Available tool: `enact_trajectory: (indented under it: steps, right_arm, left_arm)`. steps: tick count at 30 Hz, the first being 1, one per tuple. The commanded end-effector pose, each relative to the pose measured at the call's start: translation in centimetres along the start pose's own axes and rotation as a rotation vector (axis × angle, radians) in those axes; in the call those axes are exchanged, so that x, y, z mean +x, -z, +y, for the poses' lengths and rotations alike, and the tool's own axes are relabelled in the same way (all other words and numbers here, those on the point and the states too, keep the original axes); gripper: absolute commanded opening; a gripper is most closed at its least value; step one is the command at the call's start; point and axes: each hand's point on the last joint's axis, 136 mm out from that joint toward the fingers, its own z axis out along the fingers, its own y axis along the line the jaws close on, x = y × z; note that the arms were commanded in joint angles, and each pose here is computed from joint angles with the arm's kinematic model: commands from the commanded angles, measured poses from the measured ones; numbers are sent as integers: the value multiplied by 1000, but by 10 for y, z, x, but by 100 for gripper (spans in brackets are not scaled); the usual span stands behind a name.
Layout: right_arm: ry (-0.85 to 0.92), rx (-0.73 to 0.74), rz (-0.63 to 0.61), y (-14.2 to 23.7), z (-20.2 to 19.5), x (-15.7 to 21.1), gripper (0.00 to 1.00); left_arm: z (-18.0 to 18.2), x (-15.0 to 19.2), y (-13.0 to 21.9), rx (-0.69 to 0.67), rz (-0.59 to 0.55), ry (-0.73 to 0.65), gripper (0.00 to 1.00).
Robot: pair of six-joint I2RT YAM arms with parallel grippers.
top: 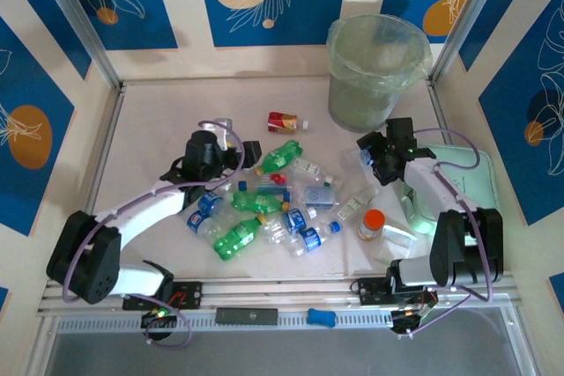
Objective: Put the plastic bottles in the bin
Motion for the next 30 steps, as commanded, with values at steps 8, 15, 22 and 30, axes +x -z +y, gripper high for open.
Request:
enact_trajectory:
  steps: [8, 15, 22, 30]
  right_arm:
    - [-161, 14, -5, -49, 5, -14, 90]
    - [-242, 61, -26, -70, -9, -16, 83]
    - [-246, 63, -24, -79, -11, -15, 68]
    - [-189, 27, -55, -66, 1, -21, 55]
  left_arm:
    - [-6, -4, 0, -3, -28, -1, 100]
    - [7, -6, 16, -67, -70, -8, 100]
    - [11, -11, 26, -94, -104, -18, 100]
    - [14, -12, 29, -109, -116, -19, 100]
